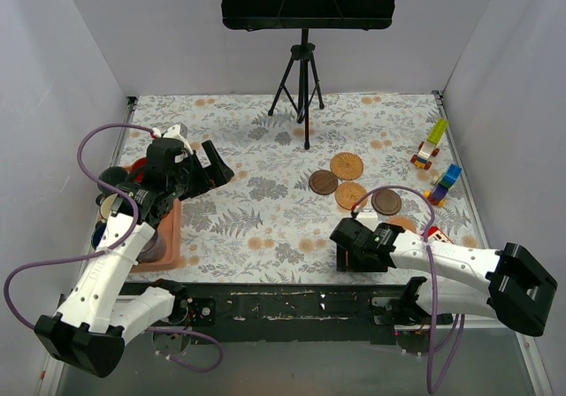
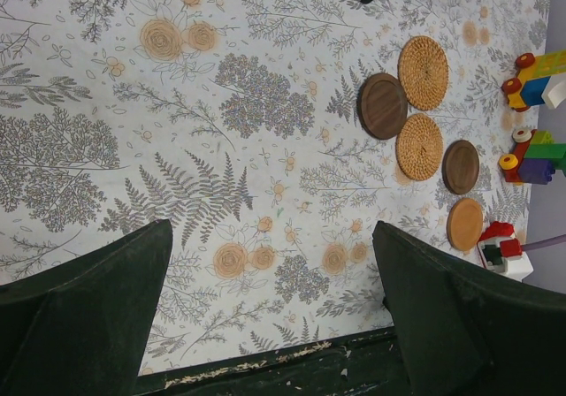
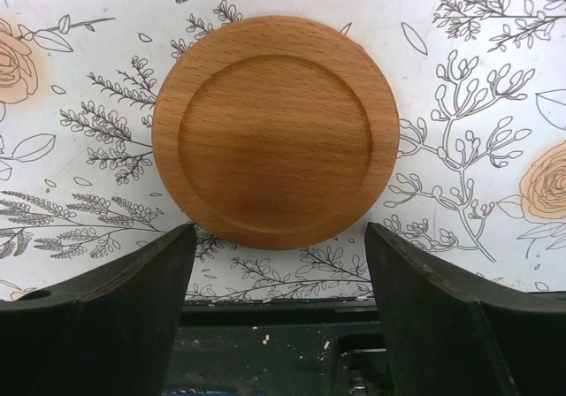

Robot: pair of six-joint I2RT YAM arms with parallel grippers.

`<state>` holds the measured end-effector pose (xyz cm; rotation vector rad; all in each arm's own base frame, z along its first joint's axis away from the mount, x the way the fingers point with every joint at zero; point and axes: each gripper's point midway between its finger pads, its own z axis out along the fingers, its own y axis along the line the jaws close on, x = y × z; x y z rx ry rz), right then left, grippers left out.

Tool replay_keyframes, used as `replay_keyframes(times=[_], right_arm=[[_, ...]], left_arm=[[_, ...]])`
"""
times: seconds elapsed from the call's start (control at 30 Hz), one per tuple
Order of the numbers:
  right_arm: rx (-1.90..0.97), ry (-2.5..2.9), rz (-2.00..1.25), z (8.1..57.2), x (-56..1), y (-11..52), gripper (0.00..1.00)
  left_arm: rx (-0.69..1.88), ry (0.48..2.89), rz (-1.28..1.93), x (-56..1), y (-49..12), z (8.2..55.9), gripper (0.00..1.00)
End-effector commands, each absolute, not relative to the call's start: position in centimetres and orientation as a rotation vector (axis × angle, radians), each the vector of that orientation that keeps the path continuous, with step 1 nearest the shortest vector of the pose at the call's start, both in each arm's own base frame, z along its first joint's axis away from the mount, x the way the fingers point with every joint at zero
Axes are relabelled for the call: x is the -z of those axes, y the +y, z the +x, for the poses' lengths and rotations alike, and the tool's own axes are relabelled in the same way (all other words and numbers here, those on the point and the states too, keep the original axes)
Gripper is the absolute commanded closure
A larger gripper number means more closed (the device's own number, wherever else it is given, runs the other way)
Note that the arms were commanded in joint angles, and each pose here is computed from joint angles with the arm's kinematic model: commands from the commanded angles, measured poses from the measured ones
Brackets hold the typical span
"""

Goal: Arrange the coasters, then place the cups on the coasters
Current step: Move the coaster to the center of the board.

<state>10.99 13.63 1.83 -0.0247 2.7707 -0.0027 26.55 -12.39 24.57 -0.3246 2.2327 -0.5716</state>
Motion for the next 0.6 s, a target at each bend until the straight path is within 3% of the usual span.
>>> replay_keyframes(times=[0.0, 0.57], right_arm=[[-0.002, 2.758, 0.029, 11.4, -1.3, 13.3, 0.16], [0.104, 2.759, 0.067, 15.4, -0.6, 12.3, 0.26]], left_arm=[[0.583, 2.228, -0.322, -24.6, -12.5, 26.5, 0.02], [0.568, 2.216, -0.323, -25.0, -12.3, 26.8, 0.02]])
